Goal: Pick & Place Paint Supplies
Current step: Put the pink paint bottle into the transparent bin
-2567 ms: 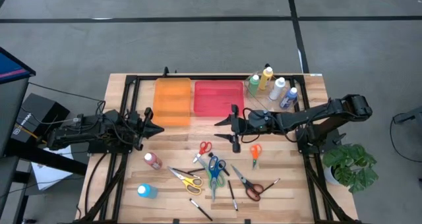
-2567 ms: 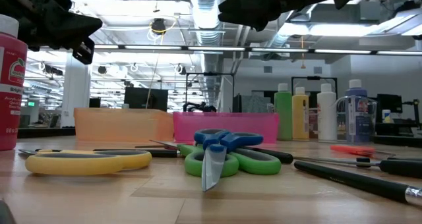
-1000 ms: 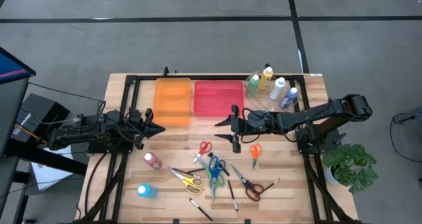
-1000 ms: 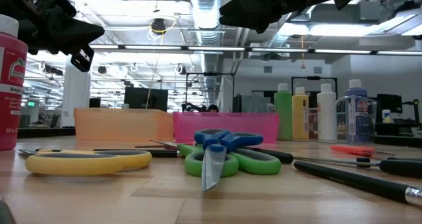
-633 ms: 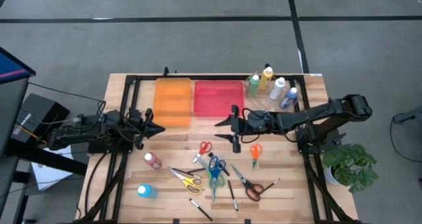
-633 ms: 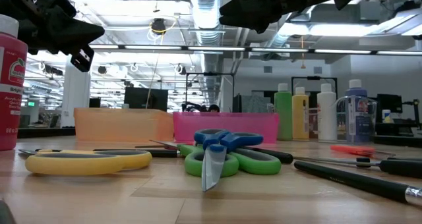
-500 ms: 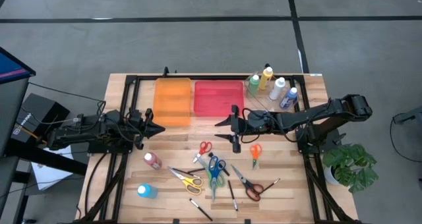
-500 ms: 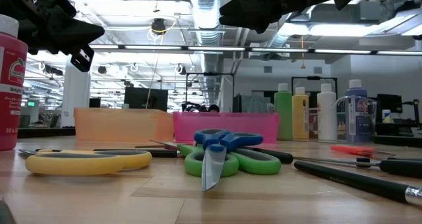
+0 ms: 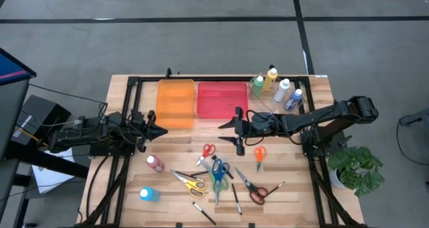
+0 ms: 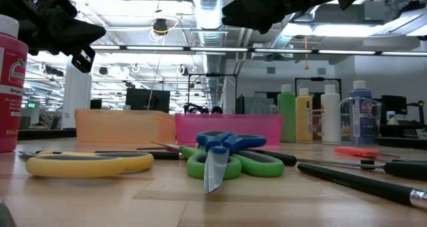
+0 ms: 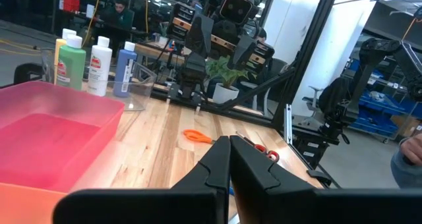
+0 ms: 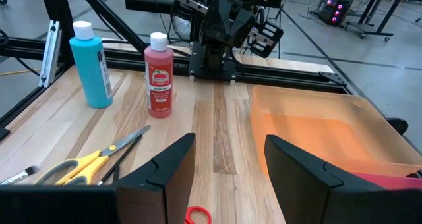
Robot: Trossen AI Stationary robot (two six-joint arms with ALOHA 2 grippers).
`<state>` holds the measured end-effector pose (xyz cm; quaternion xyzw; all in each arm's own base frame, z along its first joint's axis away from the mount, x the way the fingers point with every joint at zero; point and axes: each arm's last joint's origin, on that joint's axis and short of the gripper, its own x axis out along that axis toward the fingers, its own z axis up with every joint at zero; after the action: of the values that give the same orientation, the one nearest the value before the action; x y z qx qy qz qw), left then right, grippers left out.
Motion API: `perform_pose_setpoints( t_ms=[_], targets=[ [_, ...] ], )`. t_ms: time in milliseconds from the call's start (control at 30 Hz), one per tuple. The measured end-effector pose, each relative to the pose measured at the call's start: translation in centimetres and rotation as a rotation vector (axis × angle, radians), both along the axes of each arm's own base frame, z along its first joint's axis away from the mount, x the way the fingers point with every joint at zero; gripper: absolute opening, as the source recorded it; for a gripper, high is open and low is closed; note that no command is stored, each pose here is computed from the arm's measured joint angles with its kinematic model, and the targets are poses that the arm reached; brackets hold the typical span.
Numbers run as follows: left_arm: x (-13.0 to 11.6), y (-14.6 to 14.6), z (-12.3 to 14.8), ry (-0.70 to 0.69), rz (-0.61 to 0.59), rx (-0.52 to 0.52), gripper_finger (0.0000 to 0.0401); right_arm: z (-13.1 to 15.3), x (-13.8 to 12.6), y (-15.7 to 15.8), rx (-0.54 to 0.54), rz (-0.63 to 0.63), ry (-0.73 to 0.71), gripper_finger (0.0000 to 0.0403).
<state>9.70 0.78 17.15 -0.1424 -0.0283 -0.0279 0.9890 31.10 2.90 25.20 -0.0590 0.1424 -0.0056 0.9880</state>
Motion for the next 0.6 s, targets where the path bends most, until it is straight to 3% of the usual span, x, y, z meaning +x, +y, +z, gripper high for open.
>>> perform_pose_setpoints(
  t_ms=[333,500,600],
  targets=[
    [0.0,0.1,0.5,-0.054,0.024,0.005,0.0001,0.0,0.0,0.0,0.017,-0.004,-0.001,0.0179],
    [-0.3,0.1,2.1,-0.124,0.033,0.012,0.0,0.0,0.0,0.0,0.022,-0.005,-0.001,0.0179],
    [-0.2,0.1,3.3,-0.084,0.033,0.007,0.0,0.0,0.0,0.0,0.032,-0.009,-0.001,0.0179]
  ],
)
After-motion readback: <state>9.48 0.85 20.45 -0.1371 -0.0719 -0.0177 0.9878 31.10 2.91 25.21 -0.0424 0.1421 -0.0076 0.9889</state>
